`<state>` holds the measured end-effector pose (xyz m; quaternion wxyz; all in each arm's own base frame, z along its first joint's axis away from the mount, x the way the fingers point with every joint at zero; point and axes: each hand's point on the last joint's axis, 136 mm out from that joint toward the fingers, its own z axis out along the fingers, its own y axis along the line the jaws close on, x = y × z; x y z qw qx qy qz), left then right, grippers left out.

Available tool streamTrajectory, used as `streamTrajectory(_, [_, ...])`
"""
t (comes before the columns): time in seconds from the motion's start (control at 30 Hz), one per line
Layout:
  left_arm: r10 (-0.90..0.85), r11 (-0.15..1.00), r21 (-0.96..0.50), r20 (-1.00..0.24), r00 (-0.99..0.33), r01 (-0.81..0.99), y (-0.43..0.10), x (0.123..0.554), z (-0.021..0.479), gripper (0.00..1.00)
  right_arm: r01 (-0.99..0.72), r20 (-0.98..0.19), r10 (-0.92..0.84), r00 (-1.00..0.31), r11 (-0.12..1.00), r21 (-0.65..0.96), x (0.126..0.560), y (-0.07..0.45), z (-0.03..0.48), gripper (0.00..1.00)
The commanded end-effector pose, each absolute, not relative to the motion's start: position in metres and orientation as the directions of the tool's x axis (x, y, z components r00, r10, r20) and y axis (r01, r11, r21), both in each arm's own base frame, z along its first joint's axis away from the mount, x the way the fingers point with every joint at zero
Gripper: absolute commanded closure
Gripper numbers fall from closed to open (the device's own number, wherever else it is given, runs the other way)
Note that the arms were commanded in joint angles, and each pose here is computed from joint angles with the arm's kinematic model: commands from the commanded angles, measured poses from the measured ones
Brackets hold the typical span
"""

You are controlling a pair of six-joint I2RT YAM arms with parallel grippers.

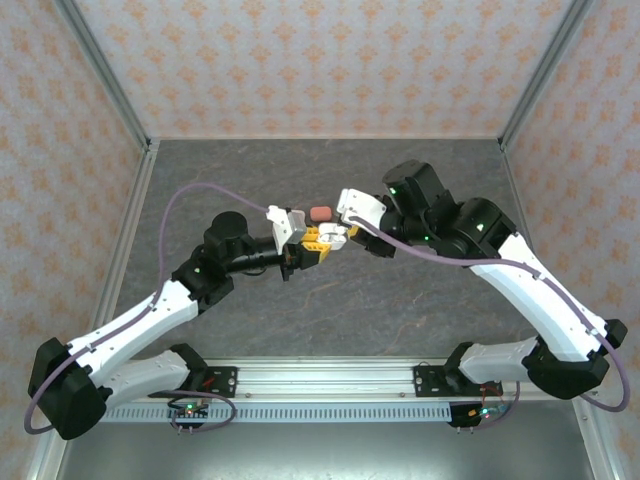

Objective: Insert wireless bluetooth earbuds into charging case

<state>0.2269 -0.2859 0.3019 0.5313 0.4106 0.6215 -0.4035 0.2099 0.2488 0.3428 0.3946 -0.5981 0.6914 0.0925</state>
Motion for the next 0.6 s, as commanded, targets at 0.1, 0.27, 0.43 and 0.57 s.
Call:
streamTrajectory(0.1, [0.027, 0.299, -0.055, -0.997, -0.066, 0.953, -0.287, 0.223, 0.328, 1.00, -0.867, -0.635, -0.754, 0.168, 0.194, -0.459, 0.211, 0.251, 0.346, 0.85])
streamTrajectory(0.27, [0.024, 0.297, -0.061, -0.997, -0.071, 0.953, -0.288, 0.223, 0.328, 1.00, -0.863, -0.639, -0.744, 0.195, 0.180, -0.472, 0.210, 0.255, 0.344, 0.85])
streamTrajectory(0.43, [0.021, 0.295, -0.059, -0.997, -0.069, 0.954, -0.288, 0.222, 0.329, 1.00, -0.869, -0.639, -0.741, 0.206, 0.161, -0.468, 0.209, 0.258, 0.338, 0.85])
streamTrajectory(0.57, [0.017, 0.295, -0.059, -0.998, -0.067, 0.954, -0.288, 0.223, 0.331, 1.00, -0.874, -0.632, -0.746, 0.209, 0.147, -0.463, 0.208, 0.259, 0.332, 0.85])
